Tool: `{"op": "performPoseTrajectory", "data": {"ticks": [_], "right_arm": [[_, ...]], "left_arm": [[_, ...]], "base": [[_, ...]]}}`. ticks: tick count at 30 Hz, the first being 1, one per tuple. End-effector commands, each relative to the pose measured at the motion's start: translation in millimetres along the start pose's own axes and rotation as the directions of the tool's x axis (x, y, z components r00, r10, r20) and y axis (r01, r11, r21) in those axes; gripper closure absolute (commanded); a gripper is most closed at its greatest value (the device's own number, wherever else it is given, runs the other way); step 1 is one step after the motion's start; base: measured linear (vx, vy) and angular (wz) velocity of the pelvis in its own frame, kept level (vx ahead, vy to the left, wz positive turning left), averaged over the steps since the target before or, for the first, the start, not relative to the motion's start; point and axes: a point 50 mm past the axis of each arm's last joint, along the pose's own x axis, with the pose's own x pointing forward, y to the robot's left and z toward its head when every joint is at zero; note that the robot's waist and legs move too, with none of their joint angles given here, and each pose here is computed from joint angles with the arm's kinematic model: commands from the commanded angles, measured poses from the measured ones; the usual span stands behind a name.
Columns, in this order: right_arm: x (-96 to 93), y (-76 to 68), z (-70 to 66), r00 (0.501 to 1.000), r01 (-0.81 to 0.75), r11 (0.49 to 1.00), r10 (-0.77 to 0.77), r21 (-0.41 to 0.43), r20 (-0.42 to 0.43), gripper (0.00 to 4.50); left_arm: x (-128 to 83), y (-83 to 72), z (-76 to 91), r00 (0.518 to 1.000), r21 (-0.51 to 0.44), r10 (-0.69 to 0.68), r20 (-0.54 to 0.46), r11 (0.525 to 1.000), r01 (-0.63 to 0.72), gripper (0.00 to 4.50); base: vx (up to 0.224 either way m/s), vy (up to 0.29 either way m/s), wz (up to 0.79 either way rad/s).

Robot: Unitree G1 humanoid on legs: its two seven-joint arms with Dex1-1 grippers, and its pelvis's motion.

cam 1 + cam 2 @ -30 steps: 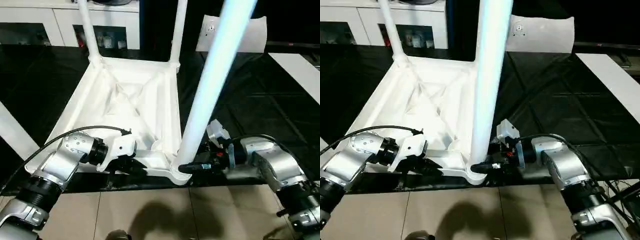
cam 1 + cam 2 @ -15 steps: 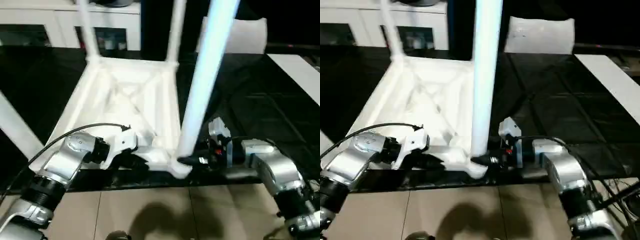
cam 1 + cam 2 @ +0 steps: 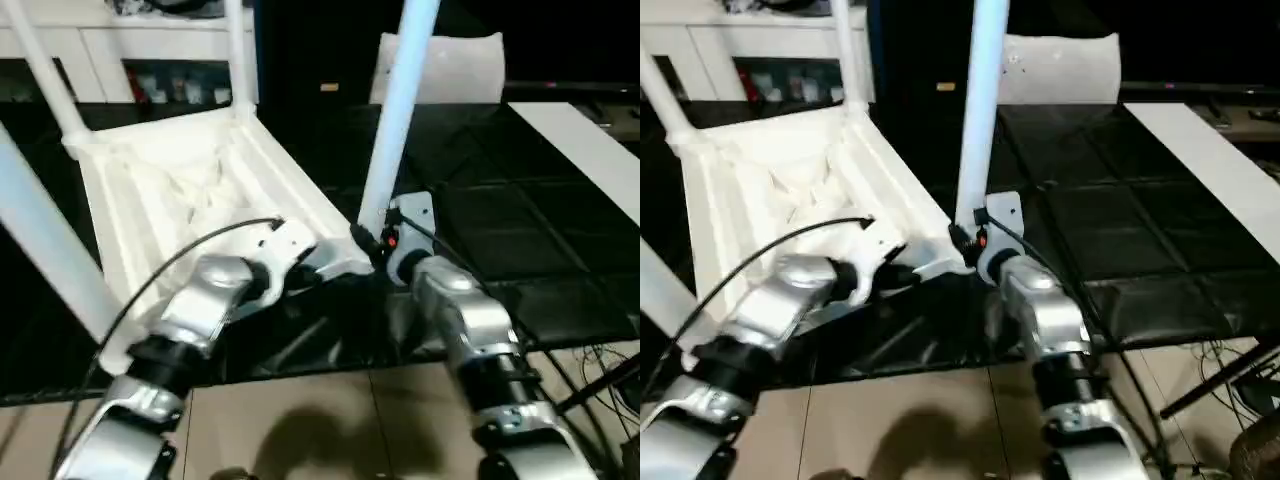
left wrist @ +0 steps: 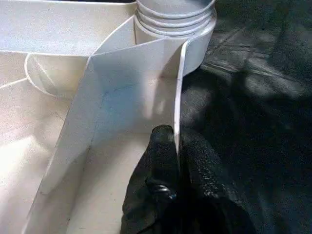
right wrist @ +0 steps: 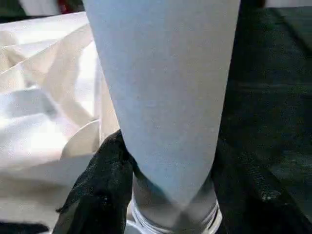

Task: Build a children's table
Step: Rotate leg to tighten

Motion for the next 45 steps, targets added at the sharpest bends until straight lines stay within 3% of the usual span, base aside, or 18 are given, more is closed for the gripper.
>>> {"op": "performPoseTrajectory", "data": {"ticks": [1, 3, 5, 11, 15, 16, 18, 20, 21, 23, 26, 27, 28, 30, 36, 45], "right_arm": [[5.1, 45.2, -17.6, 0.983, -0.174, 0.984, 0.175, 0.033, -0.062, 1.82], [3.4, 42.4, -13.4, 0.984, -0.174, 0.984, 0.175, 0.046, -0.025, 1.80], [-1.8, 35.6, -7.8, 0.981, -0.192, 0.980, 0.191, 0.047, 0.022, 1.50], [-29.7, 0.3, 1.2, 0.950, -0.295, 0.952, 0.301, -0.079, 0.079, 1.12], [-46.6, -19.7, 6.2, 0.923, -0.368, 0.917, 0.381, -0.155, 0.061, 0.79], [-56.6, -30.1, 9.7, 0.899, -0.422, 0.887, 0.436, -0.188, 0.041, 0.63], [-63.4, -36.3, 11.9, 0.876, -0.469, 0.858, 0.483, -0.208, 0.019, 0.43], [-74.2, -46.6, 13.6, 0.818, -0.568, 0.784, 0.572, -0.250, -0.065, 0.31], [-74.7, -47.0, 13.6, 0.814, -0.574, 0.779, 0.577, -0.253, -0.071, 0.31], [-79.4, -48.2, 13.2, 0.764, -0.641, 0.722, 0.633, -0.261, -0.125, 0.31], [-84.8, -47.2, 11.4, 0.651, -0.758, 0.613, 0.729, -0.223, -0.211, 0.31], [-85.1, -47.2, 11.4, 0.644, -0.764, 0.606, 0.734, -0.220, -0.215, 0.31], [-85.8, -46.0, 10.3, 0.599, -0.801, 0.564, 0.765, -0.201, -0.239, 0.31], [-84.1, -43.3, 7.6, 0.552, -0.833, 0.521, 0.792, -0.184, -0.260, 0.56], [-80.2, -37.6, -0.3, 0.490, -0.872, 0.465, 0.819, -0.155, -0.298, 1.10], [-76.0, -32.1, -4.3, 0.453, -0.891, 0.431, 0.840, -0.141, -0.297, 1.91]], "left_arm": [[10, -3.5, 15.2, 0.997, 0.024, 0.063, 0.044, 0.998, -0.064, 4.50], [8, -3.0, 13.4, 0.998, 0.035, 0.055, 0.043, 0.998, -0.056, 4.50], [4, -2.0, 9.7, 0.999, 0.054, 0.028, 0.043, 0.998, -0.031, 4.50], [-15, 1.2, -6.3, 0.991, 0.176, -0.130, 0.039, 0.977, 0.122, 4.50], [-26, 3.0, -16.5, 0.975, 0.241, -0.220, -0.005, 0.947, 0.215, 4.50], [-32, 3.4, -20.0, 0.959, 0.266, -0.281, -0.022, 0.923, 0.277, 4.50], [-35, 3.0, -21.3, 0.944, 0.263, -0.329, -0.024, 0.909, 0.324, 4.50], [-43, 1.1, -25.2, 0.898, 0.275, -0.435, -0.066, 0.857, 0.435, 4.50], [-43, 1.1, -25.5, 0.895, 0.276, -0.440, -0.070, 0.854, 0.441, 4.50], [-47, 0.9, -27.8, 0.869, 0.286, -0.483, -0.105, 0.822, 0.492, 4.50], [-51, -0.2, -28.1, 0.825, 0.307, -0.543, -0.157, 0.767, 0.564, 4.50], [-52, -0.3, -28.1, 0.821, 0.308, -0.548, -0.160, 0.763, 0.568, 4.50], [-53, -1.4, -27.4, 0.799, 0.319, -0.574, -0.178, 0.735, 0.599, 4.50], [-55, -3.3, -27.1, 0.772, 0.335, -0.601, -0.209, 0.697, 0.634, 4.50], [-55, -7.4, -25.1, 0.741, 0.356, -0.630, -0.232, 0.654, 0.667, 4.50], [-53, -9.8, -24.8, 0.737, 0.363, -0.636, -0.230, 0.646, 0.671, 4.50]], "base": [[0.000, 0.000, 0.00], [0.000, 0.000, 0.00], [0.000, 0.000, 0.00], [0.000, 0.000, 0.00], [0.000, 0.000, 0.00], [0.000, 0.000, 0.00], [0.000, 0.000, 0.00], [0.000, 0.000, 0.00], [0.000, 0.000, 0.00], [0.000, 0.000, 0.00], [0.000, 0.000, 0.00], [0.000, 0.000, 0.00], [0.000, 0.000, 0.00], [0.000, 0.000, 0.00], [0.000, 0.000, 0.00], [0.000, 0.000, 0.00]]}}
